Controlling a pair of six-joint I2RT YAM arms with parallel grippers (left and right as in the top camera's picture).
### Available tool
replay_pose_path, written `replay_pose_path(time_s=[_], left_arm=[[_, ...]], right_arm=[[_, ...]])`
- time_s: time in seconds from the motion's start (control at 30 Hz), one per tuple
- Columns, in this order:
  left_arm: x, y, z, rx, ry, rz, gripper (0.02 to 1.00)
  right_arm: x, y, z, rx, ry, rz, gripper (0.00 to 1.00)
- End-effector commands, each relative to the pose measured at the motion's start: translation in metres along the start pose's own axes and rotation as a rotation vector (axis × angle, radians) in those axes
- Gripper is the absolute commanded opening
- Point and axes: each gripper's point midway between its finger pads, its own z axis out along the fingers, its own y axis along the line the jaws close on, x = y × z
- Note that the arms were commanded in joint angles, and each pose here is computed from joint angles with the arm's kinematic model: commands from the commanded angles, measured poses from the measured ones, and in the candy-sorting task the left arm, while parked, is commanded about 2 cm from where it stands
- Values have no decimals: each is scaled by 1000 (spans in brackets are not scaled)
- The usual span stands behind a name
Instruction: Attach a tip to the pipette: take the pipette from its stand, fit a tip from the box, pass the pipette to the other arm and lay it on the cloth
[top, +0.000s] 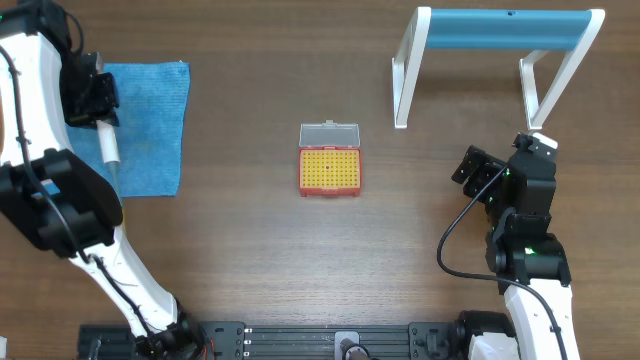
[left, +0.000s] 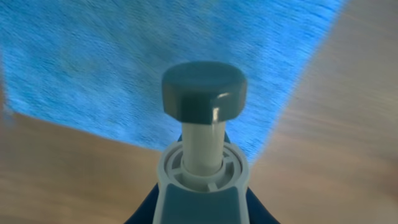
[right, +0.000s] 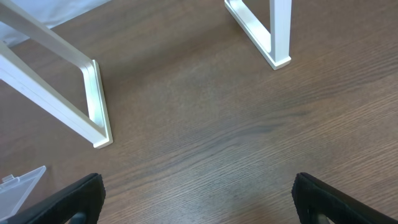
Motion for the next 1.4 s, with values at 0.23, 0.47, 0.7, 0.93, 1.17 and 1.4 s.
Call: replay_pose_path(time_s=[0.23,0.47,0.7,0.93,1.17,1.4], left_arm=[[-88,35,13,-239,-243,268,25],[-107,14,51,-108,-263,345,25],[-106,8,87,-61,-206,310,25],[-106,18,91,-60,-201,279,25],[-98,39,97,-27,-182,203,27],[-99,35,97,-10,-185,207,25]], right_arm=[[-12,0,-4,8,-35,-8,974],[-12,0,-4,8,-35,-8,974],[-12,0,-4,9,-35,-8,974],[-12,0,-4,9,-35,-8,974],[-12,0,-4,9,-35,-9,974],[-12,0,-4,8,-35,-8,974]])
